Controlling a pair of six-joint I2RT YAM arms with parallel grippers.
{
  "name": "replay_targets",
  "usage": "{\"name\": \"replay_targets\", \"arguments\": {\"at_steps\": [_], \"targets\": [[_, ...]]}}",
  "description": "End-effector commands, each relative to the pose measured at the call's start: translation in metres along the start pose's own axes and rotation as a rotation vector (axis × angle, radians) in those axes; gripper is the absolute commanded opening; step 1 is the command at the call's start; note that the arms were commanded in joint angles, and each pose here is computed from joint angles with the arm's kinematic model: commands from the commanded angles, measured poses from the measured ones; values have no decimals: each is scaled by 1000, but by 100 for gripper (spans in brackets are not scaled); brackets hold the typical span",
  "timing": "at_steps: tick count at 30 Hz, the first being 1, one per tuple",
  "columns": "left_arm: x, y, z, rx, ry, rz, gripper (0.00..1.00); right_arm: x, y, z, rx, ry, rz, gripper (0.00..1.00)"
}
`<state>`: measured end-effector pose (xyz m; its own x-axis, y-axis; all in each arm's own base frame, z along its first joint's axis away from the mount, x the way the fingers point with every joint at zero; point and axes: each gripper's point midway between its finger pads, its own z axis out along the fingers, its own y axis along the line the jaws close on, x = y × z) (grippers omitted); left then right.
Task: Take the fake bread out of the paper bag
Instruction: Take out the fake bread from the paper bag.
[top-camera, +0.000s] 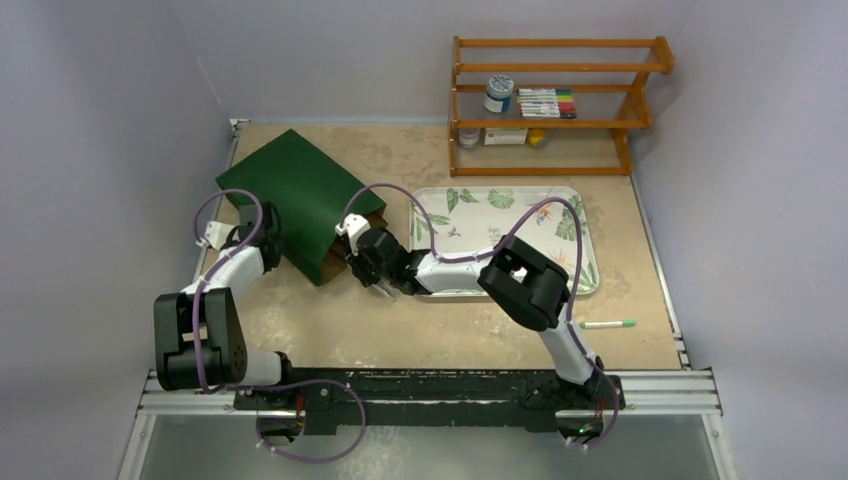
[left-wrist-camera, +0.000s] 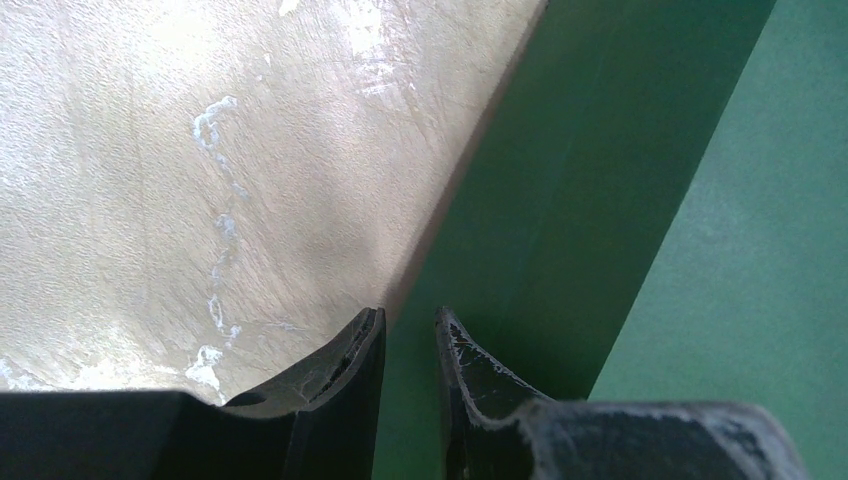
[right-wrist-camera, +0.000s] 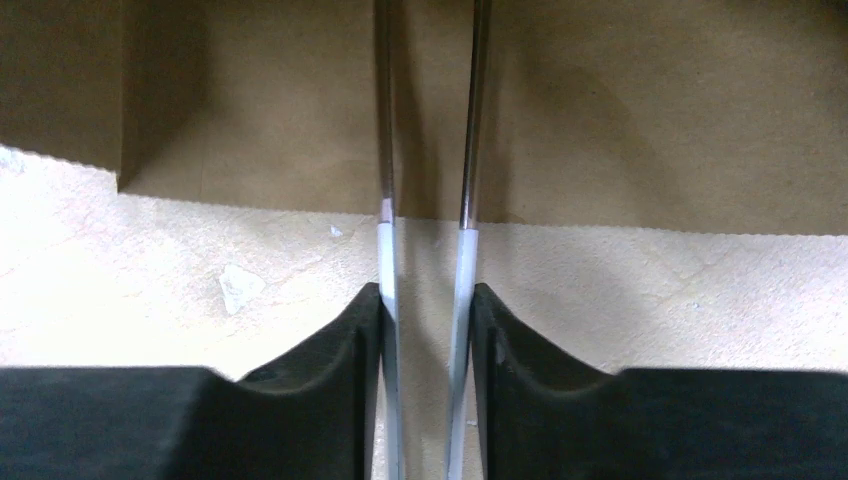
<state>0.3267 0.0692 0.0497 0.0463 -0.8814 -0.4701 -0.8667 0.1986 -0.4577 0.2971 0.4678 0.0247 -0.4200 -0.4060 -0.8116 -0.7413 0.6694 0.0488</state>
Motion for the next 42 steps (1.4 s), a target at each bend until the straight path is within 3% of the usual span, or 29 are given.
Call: {"name": "replay_targets", "arguments": {"at_steps": [1, 8, 13, 26, 42], "targets": [[-3, -9, -3, 40, -14, 21, 24, -42, 6, -5, -32, -110, -9, 27], [-4, -9, -6, 49, -14, 16, 24, -39, 3, -13, -19, -101, 2, 14], [-8, -16, -10, 67, -21, -1, 24, -36, -8, -24, 37, -79, 20, 10], [-15, -56, -11, 145, -9, -72, 24, -14, -9, -88, 58, 6, 59, 7], [-13, -69, -16, 193, 20, -116, 24, 18, 4, -174, 133, 52, 127, 3]]}}
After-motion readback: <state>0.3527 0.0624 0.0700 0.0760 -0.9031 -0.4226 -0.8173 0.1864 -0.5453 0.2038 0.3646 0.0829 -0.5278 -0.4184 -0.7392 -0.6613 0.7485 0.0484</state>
